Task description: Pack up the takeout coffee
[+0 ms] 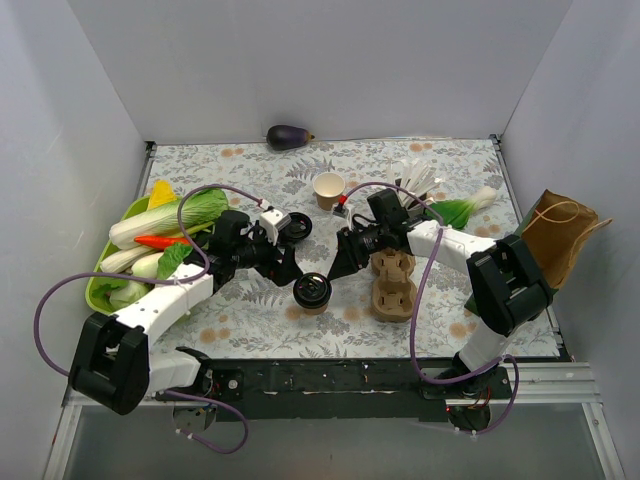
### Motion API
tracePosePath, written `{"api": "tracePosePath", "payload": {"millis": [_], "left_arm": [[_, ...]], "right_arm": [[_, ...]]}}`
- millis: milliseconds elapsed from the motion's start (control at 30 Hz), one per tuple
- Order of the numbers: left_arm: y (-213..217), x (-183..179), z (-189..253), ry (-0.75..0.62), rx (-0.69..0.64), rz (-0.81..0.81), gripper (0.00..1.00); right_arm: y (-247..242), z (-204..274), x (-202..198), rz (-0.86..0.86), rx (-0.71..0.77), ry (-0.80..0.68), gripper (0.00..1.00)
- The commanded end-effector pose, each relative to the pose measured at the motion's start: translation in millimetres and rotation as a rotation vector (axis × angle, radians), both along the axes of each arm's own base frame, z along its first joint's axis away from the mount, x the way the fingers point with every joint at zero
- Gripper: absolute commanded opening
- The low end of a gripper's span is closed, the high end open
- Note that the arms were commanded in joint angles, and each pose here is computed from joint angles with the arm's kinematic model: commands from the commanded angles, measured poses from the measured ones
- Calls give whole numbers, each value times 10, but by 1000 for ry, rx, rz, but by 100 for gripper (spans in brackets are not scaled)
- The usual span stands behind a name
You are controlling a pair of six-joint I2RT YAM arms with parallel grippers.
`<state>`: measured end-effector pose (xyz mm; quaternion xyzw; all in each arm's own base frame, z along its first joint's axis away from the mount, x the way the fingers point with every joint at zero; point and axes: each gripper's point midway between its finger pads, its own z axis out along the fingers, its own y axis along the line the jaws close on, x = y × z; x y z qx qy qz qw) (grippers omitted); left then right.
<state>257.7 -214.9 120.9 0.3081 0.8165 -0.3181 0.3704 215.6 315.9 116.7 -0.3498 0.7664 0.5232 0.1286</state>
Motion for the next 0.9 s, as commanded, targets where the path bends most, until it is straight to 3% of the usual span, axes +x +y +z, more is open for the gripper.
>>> {"api": "tracePosePath", "payload": {"millis": [0, 333, 633, 700, 867], "left_arm": [[-33, 14, -2, -2, -24, -4, 84], [17, 101, 275, -49, -30, 38, 85], [214, -559, 139, -135, 47, -233, 92], [205, -674, 81, -140, 46, -300, 93], [138, -725, -17, -80, 46, -338, 93]], "right_arm": [[39, 271, 141, -9, 52, -91, 39], [13, 435, 217, 3, 91, -143, 45], [-31, 436, 186, 33, 82, -200, 65], [-14, 446, 168, 40, 86, -204, 77], [55, 404, 98, 66, 78, -184, 92]]}}
